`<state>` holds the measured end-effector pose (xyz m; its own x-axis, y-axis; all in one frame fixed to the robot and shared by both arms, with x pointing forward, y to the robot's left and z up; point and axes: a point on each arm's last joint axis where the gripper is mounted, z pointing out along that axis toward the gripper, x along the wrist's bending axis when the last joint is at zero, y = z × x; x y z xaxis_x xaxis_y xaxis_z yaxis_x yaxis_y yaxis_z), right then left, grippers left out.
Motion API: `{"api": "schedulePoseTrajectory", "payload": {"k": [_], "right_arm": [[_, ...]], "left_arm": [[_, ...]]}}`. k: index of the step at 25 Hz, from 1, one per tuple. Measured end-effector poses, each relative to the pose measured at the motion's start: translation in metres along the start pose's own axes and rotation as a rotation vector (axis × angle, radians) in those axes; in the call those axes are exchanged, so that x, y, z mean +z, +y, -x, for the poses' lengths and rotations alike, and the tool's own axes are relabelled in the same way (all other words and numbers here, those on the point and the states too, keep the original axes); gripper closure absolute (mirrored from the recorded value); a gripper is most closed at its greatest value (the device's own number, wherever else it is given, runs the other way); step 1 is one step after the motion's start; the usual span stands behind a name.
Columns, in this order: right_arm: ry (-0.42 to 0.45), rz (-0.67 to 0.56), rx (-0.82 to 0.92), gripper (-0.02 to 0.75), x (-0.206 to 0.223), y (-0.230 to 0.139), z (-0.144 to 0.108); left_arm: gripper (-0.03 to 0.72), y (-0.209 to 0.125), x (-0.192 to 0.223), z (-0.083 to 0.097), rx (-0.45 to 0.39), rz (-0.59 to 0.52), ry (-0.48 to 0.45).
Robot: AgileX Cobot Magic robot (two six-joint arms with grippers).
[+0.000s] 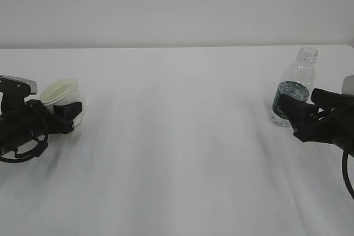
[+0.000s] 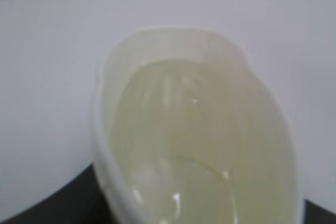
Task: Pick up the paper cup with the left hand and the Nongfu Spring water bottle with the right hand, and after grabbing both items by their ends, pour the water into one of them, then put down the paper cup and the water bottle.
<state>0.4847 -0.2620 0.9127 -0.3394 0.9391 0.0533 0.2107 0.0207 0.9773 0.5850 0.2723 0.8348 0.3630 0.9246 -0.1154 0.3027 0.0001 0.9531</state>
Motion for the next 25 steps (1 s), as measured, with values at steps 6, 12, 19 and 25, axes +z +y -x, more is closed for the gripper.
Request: {"api": "schedulePoseTrajectory", "payload": {"k": [6, 12, 19, 25], "right_arm": [[0.000, 0.000, 0.001, 0.150, 0.000, 0.000, 0.000], [0.000, 0.000, 0.001, 0.150, 0.000, 0.000, 0.000], [0.000, -0.002, 0.002, 0.150, 0.000, 0.000, 0.000], [0.000, -0.012, 0.005, 0.150, 0.001, -0.003, 0.000]], "left_arm": [[0.322, -0.007, 0.001, 0.000, -0.013, 0.015, -0.009], [0.322, -0.009, 0.002, 0.001, -0.014, 0.028, -0.013], [0.258, -0.009, 0.002, 0.002, -0.006, 0.026, -0.029], [0.128, -0.013, 0.002, 0.003, 0.002, -0.010, -0.044]]}}
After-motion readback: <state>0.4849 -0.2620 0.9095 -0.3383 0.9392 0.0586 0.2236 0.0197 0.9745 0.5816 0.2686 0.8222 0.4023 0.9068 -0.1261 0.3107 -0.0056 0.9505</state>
